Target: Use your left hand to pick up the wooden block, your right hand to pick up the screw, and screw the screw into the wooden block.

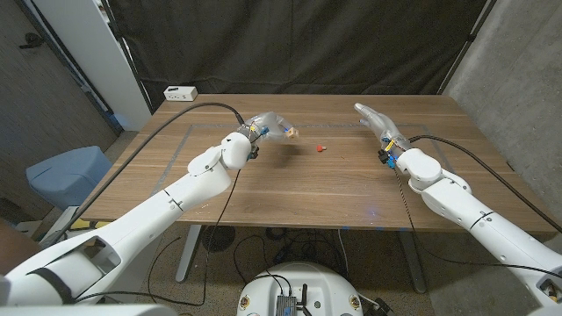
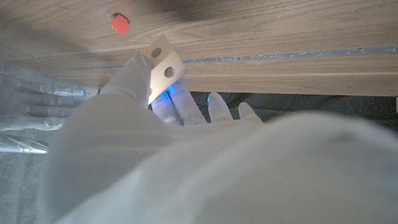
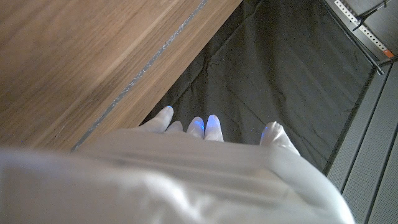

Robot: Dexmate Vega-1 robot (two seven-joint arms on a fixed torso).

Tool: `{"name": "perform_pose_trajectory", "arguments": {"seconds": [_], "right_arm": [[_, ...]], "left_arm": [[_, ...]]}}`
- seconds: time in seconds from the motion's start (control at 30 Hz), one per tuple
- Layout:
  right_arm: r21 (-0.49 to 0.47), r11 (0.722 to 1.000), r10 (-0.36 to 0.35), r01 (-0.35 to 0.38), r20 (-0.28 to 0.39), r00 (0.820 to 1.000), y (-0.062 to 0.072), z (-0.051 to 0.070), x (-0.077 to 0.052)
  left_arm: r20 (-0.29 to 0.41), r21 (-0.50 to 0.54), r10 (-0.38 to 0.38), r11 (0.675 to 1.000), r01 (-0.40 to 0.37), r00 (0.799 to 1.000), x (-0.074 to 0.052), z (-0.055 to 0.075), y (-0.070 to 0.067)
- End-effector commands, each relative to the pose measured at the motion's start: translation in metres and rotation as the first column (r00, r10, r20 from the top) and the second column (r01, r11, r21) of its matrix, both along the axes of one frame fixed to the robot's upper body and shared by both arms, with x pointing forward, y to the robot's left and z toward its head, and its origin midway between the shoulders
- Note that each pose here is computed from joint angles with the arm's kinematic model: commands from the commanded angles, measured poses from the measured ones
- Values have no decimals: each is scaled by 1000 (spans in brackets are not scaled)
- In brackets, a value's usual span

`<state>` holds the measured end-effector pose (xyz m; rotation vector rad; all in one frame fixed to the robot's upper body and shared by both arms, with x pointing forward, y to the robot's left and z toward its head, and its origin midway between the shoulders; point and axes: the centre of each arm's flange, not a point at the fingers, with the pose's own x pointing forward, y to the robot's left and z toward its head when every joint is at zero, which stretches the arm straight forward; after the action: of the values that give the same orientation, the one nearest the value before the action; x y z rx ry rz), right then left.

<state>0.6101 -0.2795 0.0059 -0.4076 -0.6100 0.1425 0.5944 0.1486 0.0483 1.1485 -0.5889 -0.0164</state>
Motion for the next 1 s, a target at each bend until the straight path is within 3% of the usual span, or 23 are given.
{"name": "perform_pose_trajectory", "arguments": {"seconds": [0.03, 0.67, 1.0], "right_arm": [[-134, 989, -55, 57, 20, 998, 3, 17, -9], [-376, 919, -108, 114, 37, 993, 12, 45, -21], [-532, 832, -154, 156, 49, 987, 20, 60, -26]], "left_arm": [[-25, -147, -85, 986, 81, 996, -1, -1, 8], [-62, -320, -220, 928, 189, 974, 5, -13, 20], [-71, -395, -294, 886, 244, 953, 10, -21, 27]]}}
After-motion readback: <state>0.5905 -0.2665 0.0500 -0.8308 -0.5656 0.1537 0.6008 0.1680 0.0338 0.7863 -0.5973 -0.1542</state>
